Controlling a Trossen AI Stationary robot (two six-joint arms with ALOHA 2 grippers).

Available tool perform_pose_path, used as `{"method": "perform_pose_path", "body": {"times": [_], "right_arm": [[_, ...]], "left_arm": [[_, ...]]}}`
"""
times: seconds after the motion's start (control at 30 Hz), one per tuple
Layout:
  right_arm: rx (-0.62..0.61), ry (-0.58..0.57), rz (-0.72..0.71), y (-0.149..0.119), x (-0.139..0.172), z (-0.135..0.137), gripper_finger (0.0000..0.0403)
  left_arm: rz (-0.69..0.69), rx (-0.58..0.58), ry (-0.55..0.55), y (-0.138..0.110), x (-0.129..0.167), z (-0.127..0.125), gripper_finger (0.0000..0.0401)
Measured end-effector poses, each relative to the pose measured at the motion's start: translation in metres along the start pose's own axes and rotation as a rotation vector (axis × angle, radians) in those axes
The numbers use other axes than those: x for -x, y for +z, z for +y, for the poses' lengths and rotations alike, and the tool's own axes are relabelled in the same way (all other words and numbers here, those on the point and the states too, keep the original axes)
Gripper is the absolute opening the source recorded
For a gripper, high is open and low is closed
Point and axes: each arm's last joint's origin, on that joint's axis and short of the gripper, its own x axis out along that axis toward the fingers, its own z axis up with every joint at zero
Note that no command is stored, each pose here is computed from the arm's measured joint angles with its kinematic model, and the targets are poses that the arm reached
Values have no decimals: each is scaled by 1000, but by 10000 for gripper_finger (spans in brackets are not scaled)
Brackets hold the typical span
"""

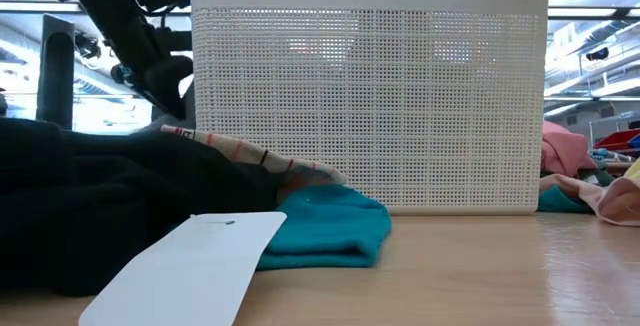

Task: Sort clothes
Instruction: Put the blue pants into the laundry bin

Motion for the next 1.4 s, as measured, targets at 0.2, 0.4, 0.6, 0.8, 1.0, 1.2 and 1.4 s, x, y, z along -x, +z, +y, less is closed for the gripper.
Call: {"method": "perform_pose_path", "body": {"times": [0.2,0.4,0.6,0.8,1.0,1.2,1.4], "right_arm": [[0,0,0,0,0,0,114],[1,0,0,0,0,0,114],[1,-2,-3,0,0,0,114],[5,-9,-21,1,0,0,114],[4,-9,-21,1,0,0,114],[4,-8,-20,1,0,0,114],[14,5,-17,-3,3,1,114]], "left_arm": [[8,45,-26,14,9,9,12],[-121,97,-80,56,60,23,3],[-417,180,-258,107,122,28,2],[-785,228,-558,165,167,7,1],[-779,124,-726,219,163,-49,0],[-752,64,-1012,263,139,-110,0],[-628,40,-1093,267,100,-153,0]]}}
